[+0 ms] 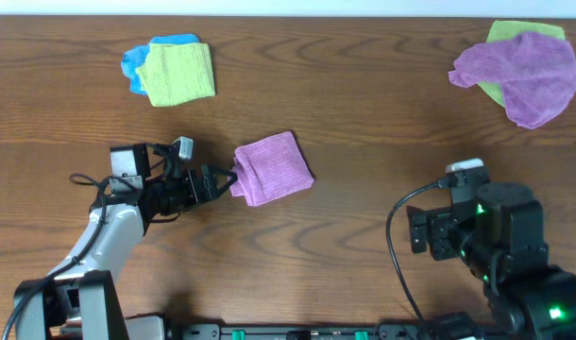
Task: Fold the cloth
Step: 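Move the left gripper to the folded pink cloth's left edge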
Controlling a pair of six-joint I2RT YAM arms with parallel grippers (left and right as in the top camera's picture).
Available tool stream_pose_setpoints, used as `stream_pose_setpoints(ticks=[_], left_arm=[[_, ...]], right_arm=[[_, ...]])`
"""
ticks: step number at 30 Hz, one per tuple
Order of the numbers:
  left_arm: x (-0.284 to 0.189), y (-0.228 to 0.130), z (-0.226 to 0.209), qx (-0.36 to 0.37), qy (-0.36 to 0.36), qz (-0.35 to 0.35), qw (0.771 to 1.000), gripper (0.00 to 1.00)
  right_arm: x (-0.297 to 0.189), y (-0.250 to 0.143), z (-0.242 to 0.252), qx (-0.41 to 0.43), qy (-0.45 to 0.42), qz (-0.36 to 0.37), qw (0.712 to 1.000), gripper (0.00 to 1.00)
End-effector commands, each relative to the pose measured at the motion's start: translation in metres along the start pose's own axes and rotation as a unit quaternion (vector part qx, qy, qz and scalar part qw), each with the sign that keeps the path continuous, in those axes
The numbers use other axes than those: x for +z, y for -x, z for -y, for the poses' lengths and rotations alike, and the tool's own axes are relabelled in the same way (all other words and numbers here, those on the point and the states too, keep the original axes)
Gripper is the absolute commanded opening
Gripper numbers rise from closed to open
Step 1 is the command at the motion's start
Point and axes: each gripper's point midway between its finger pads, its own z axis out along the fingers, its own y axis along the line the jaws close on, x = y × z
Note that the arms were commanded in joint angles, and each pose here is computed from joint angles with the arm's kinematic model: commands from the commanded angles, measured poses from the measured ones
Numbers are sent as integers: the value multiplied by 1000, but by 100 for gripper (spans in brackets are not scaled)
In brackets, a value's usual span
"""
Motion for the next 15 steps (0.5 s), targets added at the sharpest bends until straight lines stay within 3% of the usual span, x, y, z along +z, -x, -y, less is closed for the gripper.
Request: stream_pose_setpoints(ticks=[1,15], left_arm=[[-4,-5,13,40,-25,-6,999,97],[-2,-23,-29,38,73,-33,996,95]], right_arm=[[9,-2,1,-8,-2,-20,1000,99],[13,-7,6,-10,-18,-38,999,99]])
